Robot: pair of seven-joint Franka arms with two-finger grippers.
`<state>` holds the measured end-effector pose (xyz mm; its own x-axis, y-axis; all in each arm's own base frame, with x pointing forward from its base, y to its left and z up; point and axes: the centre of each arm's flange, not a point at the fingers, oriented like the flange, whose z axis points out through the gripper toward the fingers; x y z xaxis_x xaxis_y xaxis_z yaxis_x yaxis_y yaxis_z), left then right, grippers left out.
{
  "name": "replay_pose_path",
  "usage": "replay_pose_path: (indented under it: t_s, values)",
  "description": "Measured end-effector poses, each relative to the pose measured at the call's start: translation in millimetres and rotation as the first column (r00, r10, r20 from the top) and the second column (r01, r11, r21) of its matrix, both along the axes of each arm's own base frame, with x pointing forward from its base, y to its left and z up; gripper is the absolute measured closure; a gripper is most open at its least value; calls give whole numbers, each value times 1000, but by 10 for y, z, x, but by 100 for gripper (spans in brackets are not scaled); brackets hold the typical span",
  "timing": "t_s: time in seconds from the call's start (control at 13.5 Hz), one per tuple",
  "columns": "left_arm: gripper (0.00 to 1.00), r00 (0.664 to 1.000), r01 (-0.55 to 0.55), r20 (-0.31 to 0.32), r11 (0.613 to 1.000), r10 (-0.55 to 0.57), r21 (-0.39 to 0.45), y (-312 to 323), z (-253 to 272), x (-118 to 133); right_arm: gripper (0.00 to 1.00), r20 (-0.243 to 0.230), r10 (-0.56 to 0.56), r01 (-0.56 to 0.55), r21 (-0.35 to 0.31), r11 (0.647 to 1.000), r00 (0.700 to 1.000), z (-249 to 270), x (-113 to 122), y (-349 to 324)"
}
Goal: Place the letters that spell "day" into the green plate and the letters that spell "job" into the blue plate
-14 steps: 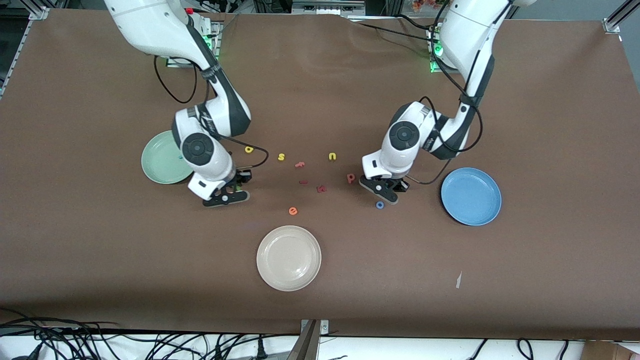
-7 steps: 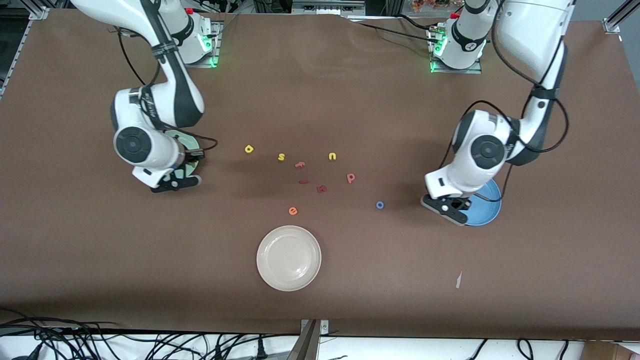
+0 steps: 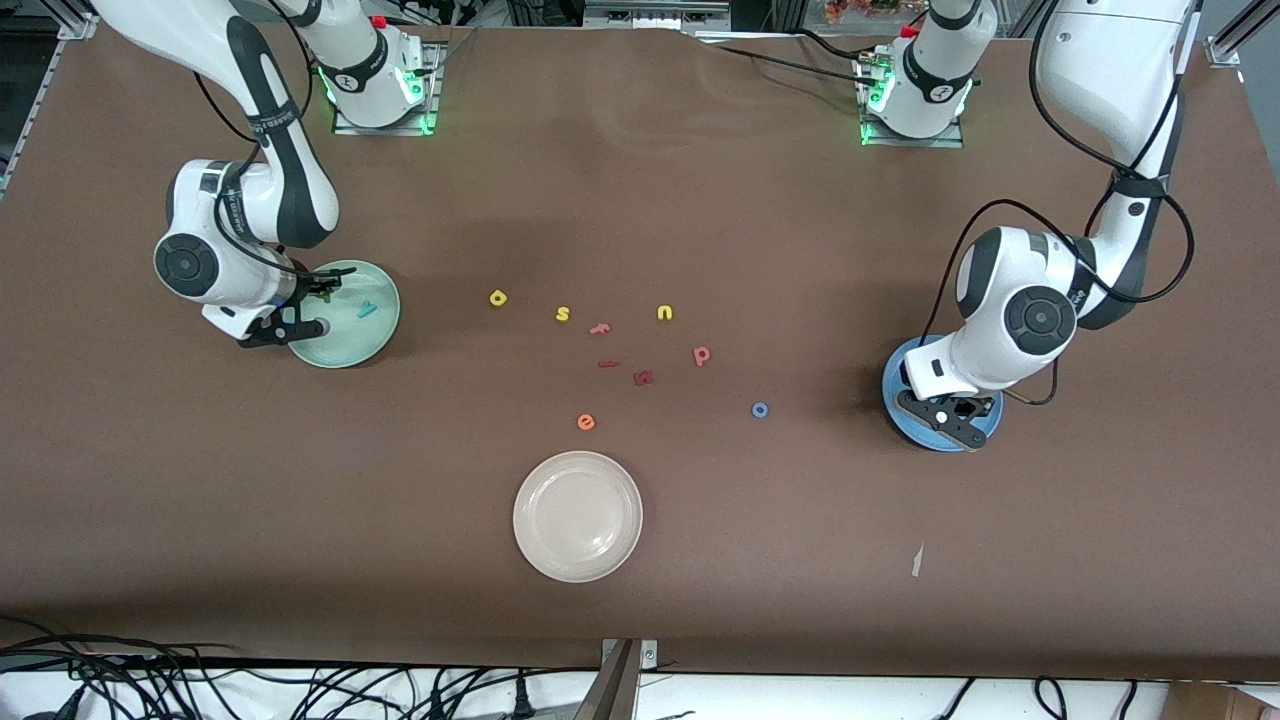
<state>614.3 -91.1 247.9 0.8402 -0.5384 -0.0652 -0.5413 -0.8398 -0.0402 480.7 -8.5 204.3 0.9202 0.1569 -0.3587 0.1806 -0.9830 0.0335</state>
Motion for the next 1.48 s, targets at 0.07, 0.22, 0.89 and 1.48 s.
replay_pose_path:
  t_s: [0.07,0.22,0.89,1.48]
  values:
    - [55,1000,6,3,1000,-6,-3,-46,8,1,60,-8,-11,11,1,1000,1000,-12,-23,-36]
    - [54,1000,6,15,999,-5,-47,-297,46,-2,38,-18,-20,20,15,1000,1000,67,-7,-17]
    - [41,990,-48,117,972,77,-230,-1915,-255,88,0,128,-251,247,44,968,959,349,10,1728]
    - [39,990,-89,88,971,110,-222,-2125,-567,-55,9,299,-493,504,45,863,817,-334,-429,2964]
